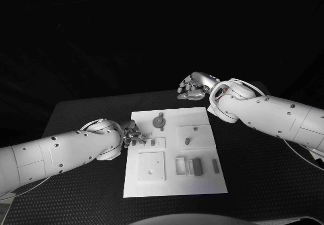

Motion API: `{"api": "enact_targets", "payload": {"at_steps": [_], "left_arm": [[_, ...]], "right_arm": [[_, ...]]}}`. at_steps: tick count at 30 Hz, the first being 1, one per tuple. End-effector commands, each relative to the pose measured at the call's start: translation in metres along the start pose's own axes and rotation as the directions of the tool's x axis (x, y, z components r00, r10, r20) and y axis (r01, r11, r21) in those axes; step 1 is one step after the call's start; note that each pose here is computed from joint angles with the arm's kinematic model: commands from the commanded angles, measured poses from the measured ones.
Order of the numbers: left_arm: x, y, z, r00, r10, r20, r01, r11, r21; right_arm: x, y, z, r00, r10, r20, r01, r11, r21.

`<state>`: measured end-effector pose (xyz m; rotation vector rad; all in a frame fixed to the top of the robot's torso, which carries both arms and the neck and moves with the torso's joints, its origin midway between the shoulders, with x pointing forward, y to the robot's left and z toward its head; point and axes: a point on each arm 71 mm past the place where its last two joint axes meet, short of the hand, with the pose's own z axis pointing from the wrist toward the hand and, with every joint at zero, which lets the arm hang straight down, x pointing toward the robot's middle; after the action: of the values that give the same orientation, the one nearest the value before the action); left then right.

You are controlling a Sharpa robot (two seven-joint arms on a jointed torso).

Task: Assemble the parts on the task board

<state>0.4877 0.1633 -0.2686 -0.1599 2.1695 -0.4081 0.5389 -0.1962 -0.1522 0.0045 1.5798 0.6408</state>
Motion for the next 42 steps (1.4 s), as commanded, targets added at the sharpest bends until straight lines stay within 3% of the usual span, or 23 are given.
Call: {"api": "enact_targets", "payload": {"at_steps": [1, 42], "left_arm": [[-0.0017, -0.0024, 0.0004, 0.999, 0.020, 0.026, -0.020, 1.000, 0.016], [0.0061, -0.0020, -0.0009, 0.998, 0.061, 0.010, -0.062, 0.998, 0.012]], "right_arm": [[0.0006, 0.0006, -0.0001, 1.000, -0.001, -0.009, 0.001, 1.000, -0.006], [0.0006, 0.0001, -0.0007, 1.000, -0.001, -0.015, 0.001, 1.000, -0.005]]}}
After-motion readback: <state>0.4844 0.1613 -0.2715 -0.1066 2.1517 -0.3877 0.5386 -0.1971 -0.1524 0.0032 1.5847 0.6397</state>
